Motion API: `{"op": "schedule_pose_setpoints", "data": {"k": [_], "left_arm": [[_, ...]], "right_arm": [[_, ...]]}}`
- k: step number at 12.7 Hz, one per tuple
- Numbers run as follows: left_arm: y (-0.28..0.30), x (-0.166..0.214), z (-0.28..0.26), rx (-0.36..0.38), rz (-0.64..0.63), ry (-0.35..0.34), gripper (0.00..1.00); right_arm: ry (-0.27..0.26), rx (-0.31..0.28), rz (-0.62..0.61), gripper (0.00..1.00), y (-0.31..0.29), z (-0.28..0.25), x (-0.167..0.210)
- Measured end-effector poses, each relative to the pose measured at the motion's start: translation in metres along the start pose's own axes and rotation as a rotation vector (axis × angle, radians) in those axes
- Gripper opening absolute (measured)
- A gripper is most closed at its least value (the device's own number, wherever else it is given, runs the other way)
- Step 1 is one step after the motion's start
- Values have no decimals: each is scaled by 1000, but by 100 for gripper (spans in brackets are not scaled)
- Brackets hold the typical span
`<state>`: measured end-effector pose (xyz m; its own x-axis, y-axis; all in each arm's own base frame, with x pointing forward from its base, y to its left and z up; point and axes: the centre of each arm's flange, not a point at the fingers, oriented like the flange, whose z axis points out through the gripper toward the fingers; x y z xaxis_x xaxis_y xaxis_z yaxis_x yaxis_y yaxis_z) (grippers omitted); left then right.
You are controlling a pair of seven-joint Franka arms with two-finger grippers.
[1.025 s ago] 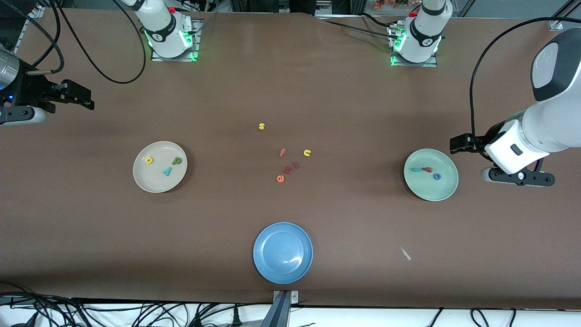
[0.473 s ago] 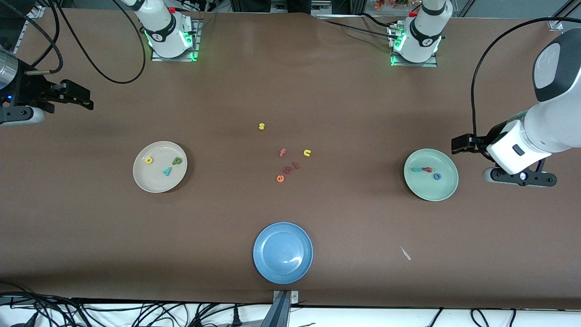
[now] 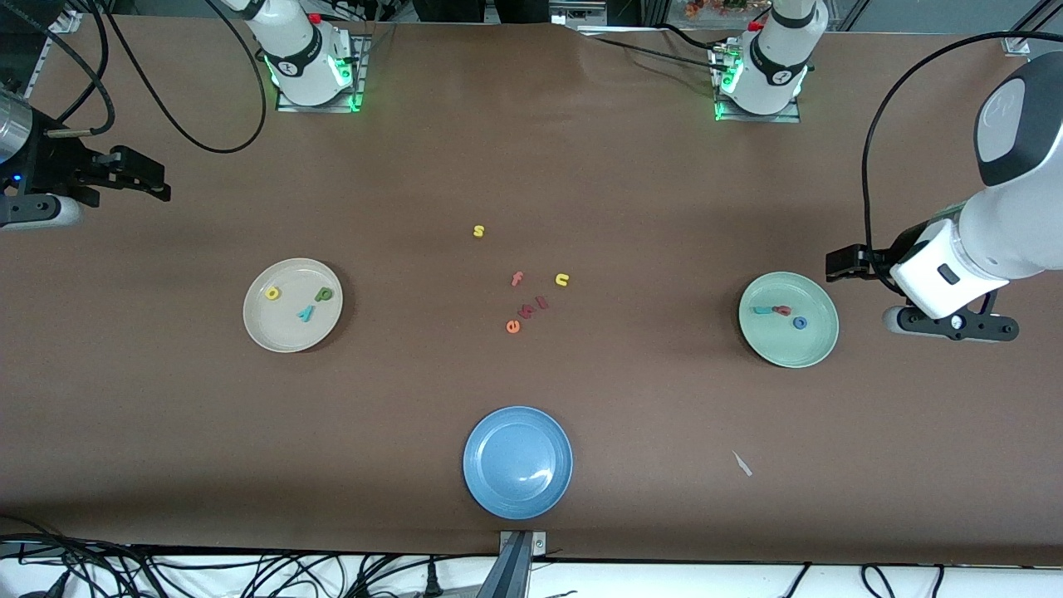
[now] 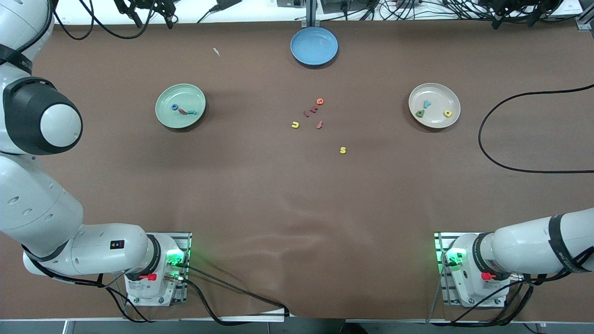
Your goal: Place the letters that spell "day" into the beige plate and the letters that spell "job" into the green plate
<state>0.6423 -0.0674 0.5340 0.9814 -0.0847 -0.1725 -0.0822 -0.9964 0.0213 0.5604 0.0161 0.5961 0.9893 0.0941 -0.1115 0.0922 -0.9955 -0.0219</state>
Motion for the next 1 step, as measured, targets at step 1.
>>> {"op": "schedule_pose_setpoints", "data": {"k": [1], "left_arm": [[0, 0, 0, 0, 0, 1, 100]], "right_arm": [[0, 0, -1, 100, 0, 0, 0]]}}
